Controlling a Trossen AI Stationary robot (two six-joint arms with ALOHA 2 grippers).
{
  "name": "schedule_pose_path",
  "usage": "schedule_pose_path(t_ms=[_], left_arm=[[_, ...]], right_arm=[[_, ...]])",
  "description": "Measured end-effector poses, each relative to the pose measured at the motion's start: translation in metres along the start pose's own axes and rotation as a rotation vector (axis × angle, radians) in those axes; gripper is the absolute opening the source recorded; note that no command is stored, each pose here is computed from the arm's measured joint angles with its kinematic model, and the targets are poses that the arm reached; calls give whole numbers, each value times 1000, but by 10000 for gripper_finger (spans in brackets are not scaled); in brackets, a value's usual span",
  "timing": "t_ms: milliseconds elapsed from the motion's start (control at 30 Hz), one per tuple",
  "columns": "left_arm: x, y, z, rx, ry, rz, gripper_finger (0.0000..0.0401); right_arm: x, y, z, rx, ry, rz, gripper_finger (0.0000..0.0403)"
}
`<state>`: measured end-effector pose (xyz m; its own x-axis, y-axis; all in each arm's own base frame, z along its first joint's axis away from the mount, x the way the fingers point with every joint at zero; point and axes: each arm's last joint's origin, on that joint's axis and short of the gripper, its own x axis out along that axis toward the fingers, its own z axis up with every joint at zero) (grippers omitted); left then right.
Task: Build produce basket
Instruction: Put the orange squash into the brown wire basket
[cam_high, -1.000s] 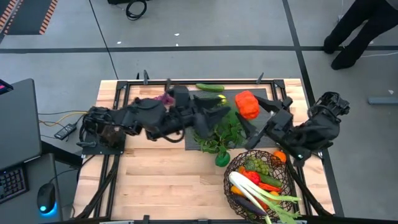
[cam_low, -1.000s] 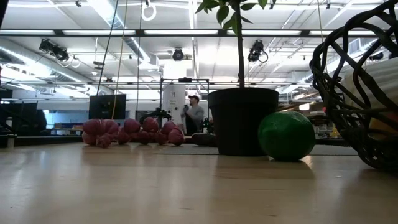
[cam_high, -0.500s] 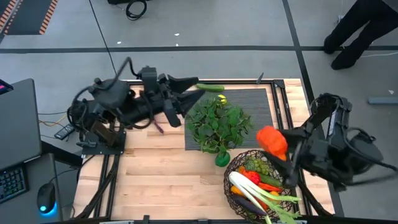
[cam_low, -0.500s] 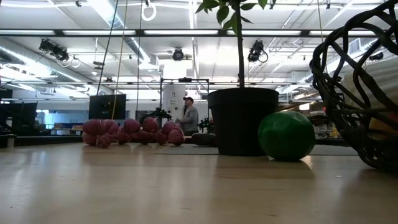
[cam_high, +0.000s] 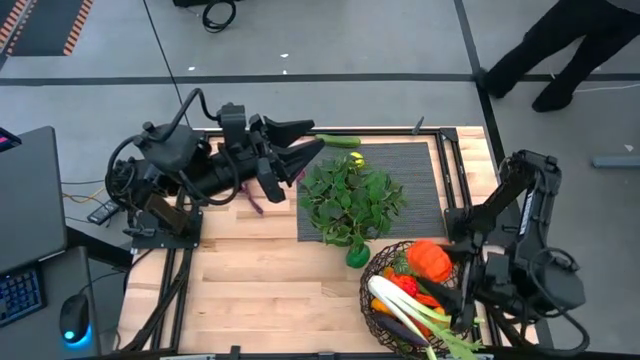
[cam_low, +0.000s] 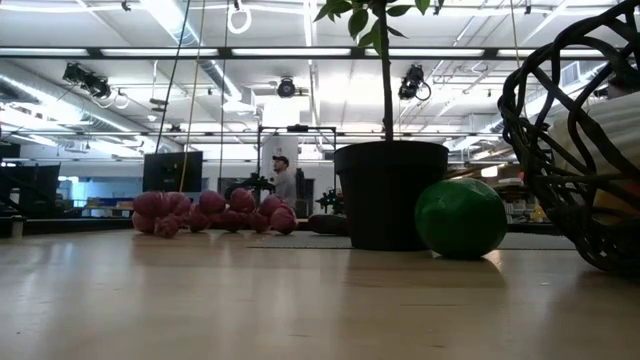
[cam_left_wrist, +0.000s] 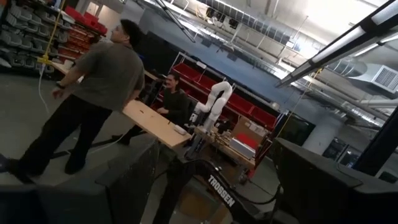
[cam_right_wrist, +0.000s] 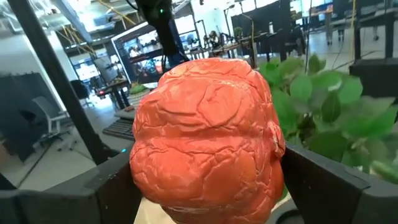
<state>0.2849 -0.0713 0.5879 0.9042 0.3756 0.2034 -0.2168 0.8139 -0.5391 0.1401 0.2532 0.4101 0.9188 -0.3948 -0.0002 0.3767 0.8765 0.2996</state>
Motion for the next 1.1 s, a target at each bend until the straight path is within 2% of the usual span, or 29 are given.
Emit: schedule_pose_path(t_ms=[100,233,333,533,700,800,967,1100], left_arm=[[0,0,0,-1,-1,0,318],[1,1,0,6,-2,3,318],[2,2,1,7,-7,9,318],[1,4,4,8,-10,11,318],[-1,4,5,14,-11,11,318],[-2,4,8,23,-18,8,318],[-7,6,14,45,-20,8,318],[-12,8,19,57,-13,11,318]], right_arm=[[3,0,-2,8,-3,0,347],[15,2,12,-97,-21,41,347],[22,1,28,-165,-43,70,347],[41,-11,75,-173,-125,128,347],[68,-21,99,-274,-174,191,347],[86,-26,106,-286,-132,275,347],[112,-36,114,-242,24,424,347],[119,-42,119,-175,157,561,347]])
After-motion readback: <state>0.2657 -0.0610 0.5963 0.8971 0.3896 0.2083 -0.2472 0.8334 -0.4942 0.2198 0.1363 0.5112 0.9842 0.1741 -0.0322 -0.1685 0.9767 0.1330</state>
